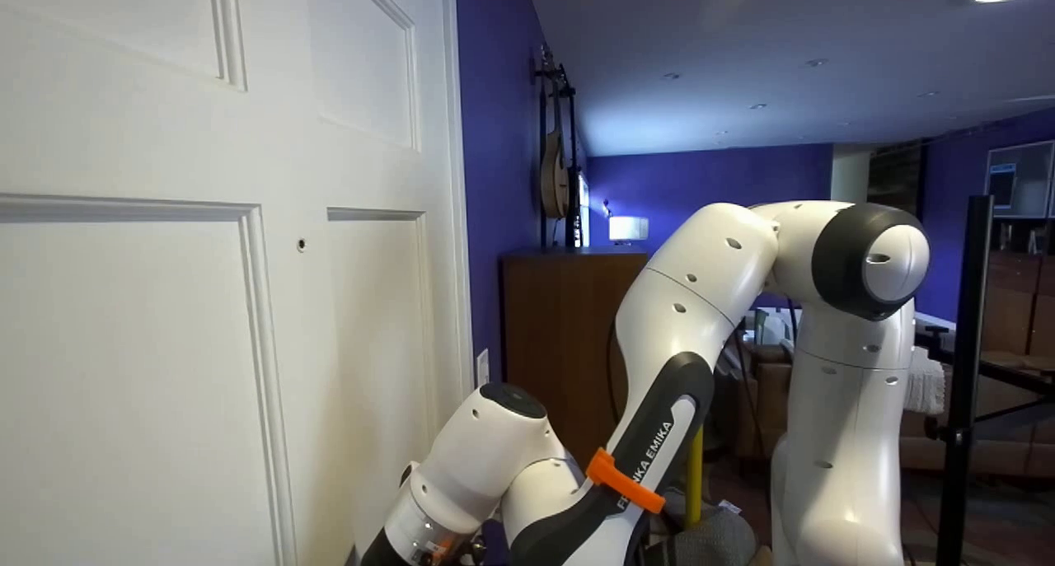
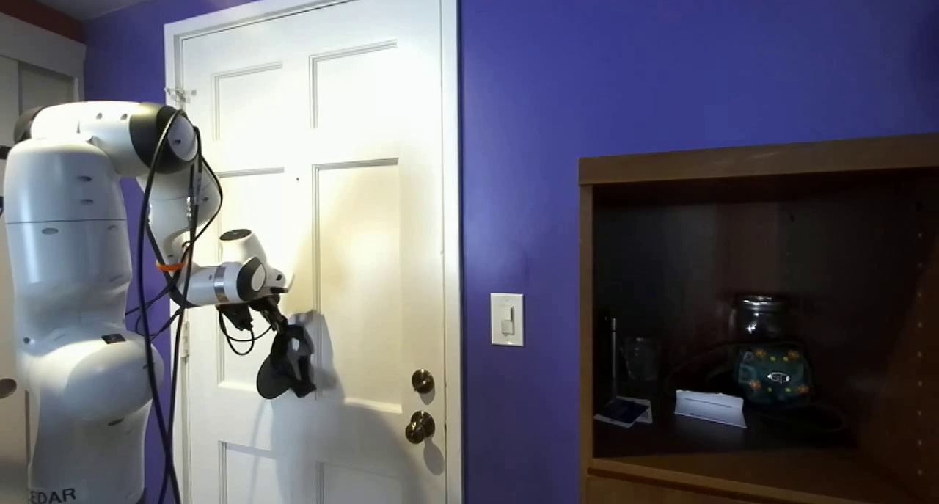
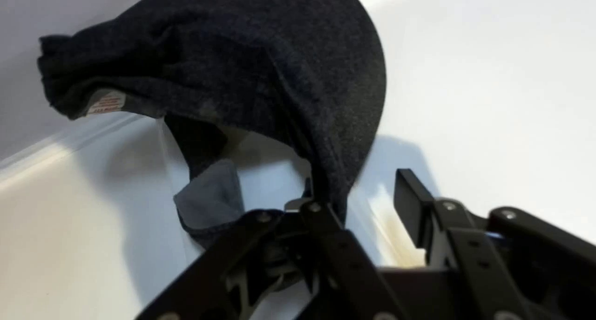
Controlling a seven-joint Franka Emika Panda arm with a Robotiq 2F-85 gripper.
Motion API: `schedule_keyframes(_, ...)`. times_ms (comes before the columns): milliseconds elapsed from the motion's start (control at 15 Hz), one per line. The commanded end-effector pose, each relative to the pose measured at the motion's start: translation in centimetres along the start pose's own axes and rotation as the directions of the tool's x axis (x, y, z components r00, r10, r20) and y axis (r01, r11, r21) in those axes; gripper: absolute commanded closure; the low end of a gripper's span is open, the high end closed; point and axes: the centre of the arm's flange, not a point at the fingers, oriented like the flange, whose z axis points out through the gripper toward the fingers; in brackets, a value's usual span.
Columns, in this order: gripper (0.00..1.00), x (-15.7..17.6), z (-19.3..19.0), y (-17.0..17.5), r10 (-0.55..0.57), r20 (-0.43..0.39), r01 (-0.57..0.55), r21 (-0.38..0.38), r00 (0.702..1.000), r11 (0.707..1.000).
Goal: Remove the half cap from the cabinet top and hang it on the door coat hanging hook
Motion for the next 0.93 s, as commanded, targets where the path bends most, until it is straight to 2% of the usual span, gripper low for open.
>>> schedule_keyframes(0,0.28,1.0,0.0,-0.5,-0.017,-0.001,0.017,0.025,1.000,1.000)
schedule_keyframes(267,0.02,1.5,-0.2,-1.2,0.007,0.007,-0.007,0.051,1.000,0.999)
schedule_keyframes(667,0.00,1.9,0.2,-2.5,0.060,0.038,-0.063,0.087,0.997,0.994)
schedule_keyframes(867,0.00,2.2,-0.2,-2.4,0.083,0.049,-0.087,0.068,0.995,0.994)
